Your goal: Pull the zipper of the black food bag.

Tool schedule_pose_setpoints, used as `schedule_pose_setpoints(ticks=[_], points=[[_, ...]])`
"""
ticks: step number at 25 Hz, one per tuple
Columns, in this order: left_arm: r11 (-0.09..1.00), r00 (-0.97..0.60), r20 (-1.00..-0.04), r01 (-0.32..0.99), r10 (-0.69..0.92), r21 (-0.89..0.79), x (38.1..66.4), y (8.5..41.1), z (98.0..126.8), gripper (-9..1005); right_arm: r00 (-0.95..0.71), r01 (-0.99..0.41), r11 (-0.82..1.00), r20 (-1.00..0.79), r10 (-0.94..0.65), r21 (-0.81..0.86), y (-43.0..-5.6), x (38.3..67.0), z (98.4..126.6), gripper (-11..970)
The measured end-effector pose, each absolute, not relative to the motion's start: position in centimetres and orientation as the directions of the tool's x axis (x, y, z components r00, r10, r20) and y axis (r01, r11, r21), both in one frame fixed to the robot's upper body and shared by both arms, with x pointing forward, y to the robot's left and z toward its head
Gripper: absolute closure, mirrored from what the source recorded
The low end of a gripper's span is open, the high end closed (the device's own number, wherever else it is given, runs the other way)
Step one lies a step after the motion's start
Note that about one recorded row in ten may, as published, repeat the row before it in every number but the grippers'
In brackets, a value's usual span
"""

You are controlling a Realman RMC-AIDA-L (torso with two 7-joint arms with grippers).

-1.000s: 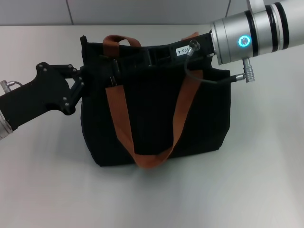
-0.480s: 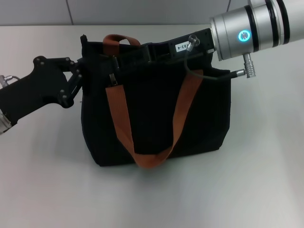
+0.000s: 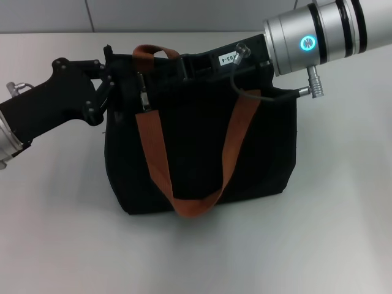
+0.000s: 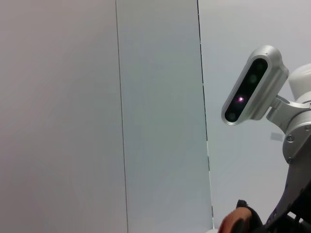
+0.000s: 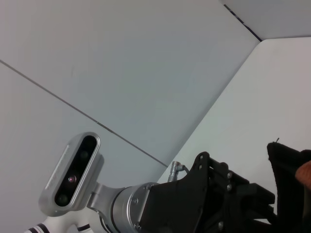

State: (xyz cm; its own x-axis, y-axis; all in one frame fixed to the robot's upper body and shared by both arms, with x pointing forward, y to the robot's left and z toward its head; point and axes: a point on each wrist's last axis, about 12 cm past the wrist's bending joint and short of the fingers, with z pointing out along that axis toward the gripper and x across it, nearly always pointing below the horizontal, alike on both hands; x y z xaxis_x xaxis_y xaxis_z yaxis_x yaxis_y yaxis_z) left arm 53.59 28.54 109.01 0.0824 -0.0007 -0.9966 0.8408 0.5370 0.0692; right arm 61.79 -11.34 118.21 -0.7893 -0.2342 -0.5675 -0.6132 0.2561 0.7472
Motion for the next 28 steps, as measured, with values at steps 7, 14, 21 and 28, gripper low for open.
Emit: schedule_pose_setpoints(ticks=[7, 14, 21, 28], points=[[0.538, 0.077, -0.997, 0.84, -0.004, 0.063, 53.91, 28.4, 109.17, 974, -0.793, -0.608, 0.245, -0.562, -0.235, 0.755, -11.41, 61.58, 118.15, 286], [0.545, 0.074, -0.997, 0.836, -0.009, 0.057, 53.72, 28.62, 109.08, 974, -0.796, -0.604, 0.257, -0.561, -0.227, 0.754, -11.62, 61.64, 117.93, 296], [0.544, 0.074, -0.997, 0.837, -0.012, 0.056, 53.64, 28.6, 109.05, 974, -0.798, -0.603, 0.283, -0.559, -0.227, 0.746, -11.51, 61.87, 117.73, 305], [0.54, 0.071, -0.997, 0.84, -0.018, 0.05, 53.52, 28.52, 109.0, 974, -0.8, -0.6, 0.3, -0.556, -0.227, 0.741, -11.51, 61.91, 117.45, 567]])
